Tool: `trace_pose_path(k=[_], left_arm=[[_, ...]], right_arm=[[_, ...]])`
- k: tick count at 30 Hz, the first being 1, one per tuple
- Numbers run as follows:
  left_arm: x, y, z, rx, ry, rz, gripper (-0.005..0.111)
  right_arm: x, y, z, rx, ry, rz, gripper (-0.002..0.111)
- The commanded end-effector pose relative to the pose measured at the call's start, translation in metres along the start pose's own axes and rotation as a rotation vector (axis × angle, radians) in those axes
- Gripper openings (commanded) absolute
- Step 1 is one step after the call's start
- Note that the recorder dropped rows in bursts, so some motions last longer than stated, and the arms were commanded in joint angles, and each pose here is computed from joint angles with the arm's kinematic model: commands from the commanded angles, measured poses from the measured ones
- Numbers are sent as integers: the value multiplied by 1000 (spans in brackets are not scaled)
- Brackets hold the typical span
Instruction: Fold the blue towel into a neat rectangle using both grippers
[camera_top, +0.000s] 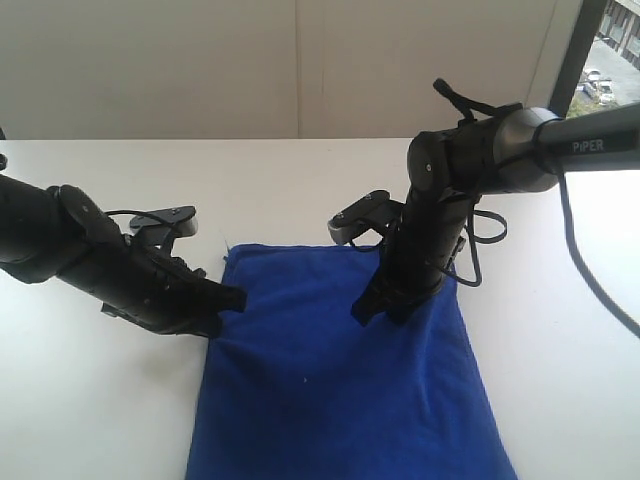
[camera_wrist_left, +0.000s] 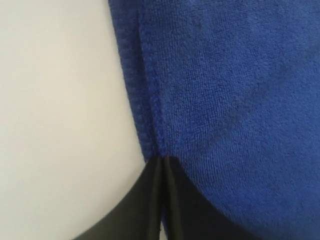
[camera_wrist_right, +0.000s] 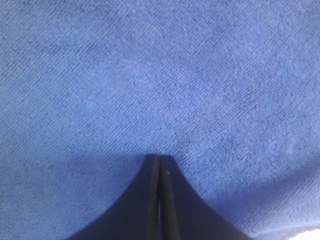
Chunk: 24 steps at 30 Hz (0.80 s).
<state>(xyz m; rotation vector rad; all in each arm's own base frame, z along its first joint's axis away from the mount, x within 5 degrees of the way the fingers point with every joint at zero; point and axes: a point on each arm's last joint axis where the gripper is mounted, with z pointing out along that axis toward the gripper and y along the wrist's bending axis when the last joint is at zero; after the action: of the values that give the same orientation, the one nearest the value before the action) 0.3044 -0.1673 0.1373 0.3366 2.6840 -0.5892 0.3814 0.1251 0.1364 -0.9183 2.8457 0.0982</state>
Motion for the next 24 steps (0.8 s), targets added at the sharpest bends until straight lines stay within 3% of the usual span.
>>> trace_pose_path(k=[1, 4, 14, 19, 22, 24], left_arm=[[4, 3, 1, -9, 15, 13, 21], [3, 4, 1, -19, 5, 20, 28], [-16, -11, -44, -21, -166, 89, 28], [-6, -25, -61, 71, -79, 154, 27], [7, -28, -55, 105, 11, 184, 18], [16, -31, -47, 112, 41, 222, 6]], right_arm=[[3, -1, 5, -15, 24, 5, 0], [3, -1, 5, -16, 27, 5, 0], [2, -1, 5, -14, 23, 5, 0], [1, -2, 5, -7, 6, -12, 0], [0, -3, 5, 0, -6, -21, 0], [-1, -3, 5, 5, -15, -33, 0]])
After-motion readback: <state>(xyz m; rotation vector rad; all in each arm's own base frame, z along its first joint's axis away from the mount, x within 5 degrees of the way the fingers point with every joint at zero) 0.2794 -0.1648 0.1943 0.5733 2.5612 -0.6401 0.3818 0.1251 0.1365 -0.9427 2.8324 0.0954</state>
